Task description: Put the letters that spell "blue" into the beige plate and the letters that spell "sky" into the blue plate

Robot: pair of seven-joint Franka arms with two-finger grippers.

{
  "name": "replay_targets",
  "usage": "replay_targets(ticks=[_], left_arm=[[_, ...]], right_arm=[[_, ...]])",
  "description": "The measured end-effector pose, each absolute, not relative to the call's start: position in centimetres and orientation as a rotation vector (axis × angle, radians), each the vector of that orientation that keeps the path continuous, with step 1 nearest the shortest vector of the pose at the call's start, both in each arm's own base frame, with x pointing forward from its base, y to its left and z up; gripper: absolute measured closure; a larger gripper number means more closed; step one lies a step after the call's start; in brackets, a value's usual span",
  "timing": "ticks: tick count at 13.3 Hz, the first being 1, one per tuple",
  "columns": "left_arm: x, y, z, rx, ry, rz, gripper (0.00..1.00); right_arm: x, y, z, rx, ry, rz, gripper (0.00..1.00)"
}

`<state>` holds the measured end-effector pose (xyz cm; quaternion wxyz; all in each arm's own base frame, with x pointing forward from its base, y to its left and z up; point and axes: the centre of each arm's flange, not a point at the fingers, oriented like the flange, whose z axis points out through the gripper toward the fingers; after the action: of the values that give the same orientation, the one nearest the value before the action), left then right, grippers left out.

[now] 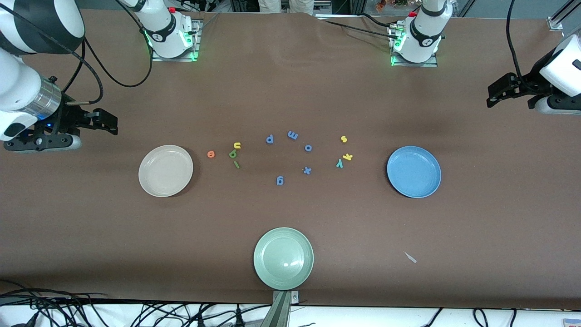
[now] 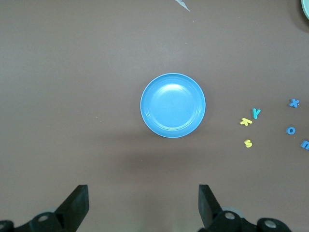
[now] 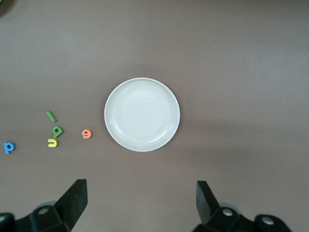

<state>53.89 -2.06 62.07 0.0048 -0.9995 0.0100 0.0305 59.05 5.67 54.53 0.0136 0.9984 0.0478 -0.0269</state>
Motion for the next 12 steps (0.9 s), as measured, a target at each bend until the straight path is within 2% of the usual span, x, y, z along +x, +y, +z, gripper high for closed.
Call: replay_targets(ticks=[12], left_arm=[[53.89,-2.06,62.07,-3.13,0.031,0.095,0.0]], right_arm=[[59.01,5.67,54.25,3.109,0.149,-0.092,0.0]])
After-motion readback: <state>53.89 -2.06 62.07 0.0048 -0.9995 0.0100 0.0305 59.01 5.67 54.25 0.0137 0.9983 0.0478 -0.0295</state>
